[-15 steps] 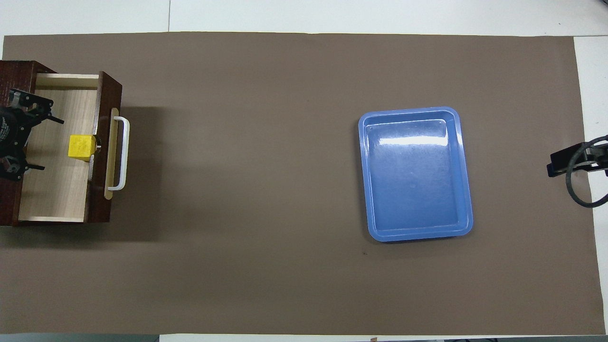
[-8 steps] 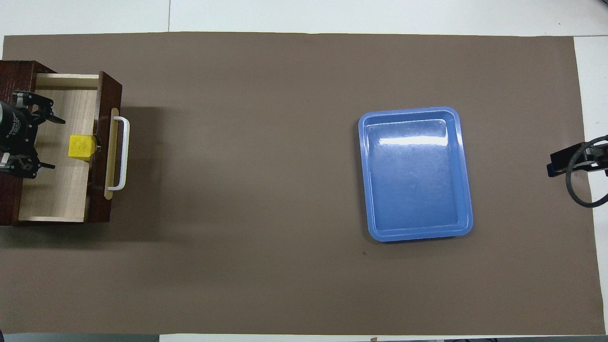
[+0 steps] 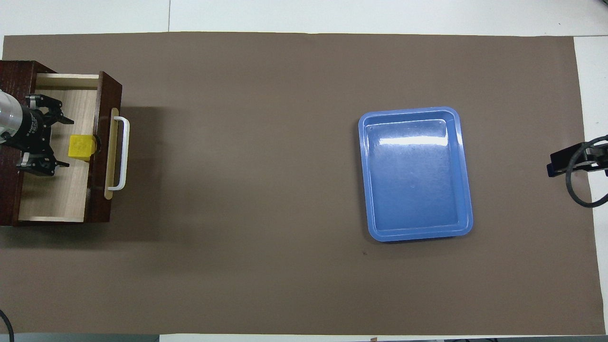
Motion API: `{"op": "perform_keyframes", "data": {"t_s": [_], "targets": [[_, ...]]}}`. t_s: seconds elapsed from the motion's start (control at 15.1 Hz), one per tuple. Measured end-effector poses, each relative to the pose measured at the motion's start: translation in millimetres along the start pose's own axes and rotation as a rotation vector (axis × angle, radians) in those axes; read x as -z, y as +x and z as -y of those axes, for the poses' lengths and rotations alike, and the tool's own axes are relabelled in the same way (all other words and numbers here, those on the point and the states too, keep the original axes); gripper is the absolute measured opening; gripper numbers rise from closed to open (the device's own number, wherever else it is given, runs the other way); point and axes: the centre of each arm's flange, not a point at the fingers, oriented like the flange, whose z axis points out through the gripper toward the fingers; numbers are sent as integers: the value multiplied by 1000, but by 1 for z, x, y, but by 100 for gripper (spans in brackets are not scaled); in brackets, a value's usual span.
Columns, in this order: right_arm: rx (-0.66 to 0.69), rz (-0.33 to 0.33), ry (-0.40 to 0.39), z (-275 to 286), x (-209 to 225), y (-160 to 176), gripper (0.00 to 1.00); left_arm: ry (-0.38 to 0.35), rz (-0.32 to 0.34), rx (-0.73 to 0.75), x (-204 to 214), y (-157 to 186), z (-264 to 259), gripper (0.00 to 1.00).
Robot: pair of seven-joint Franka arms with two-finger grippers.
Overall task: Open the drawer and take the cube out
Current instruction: 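Lower the left gripper into the drawer and grasp the yellow cube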
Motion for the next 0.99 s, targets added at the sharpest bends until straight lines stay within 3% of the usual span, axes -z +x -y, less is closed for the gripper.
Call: {"op": "perform_keyframes", "data": {"t_s": [0.66,0.86,0.99], "targets": [[0,0,0,0,0,0,100,10,-1,14,-20,-2,11,100],[0,0,0,0,0,0,100,6,-2,14,-19,-2,12,90],[0,0,0,0,0,0,100,3,-3,12,-19,-2,11,67]]}}
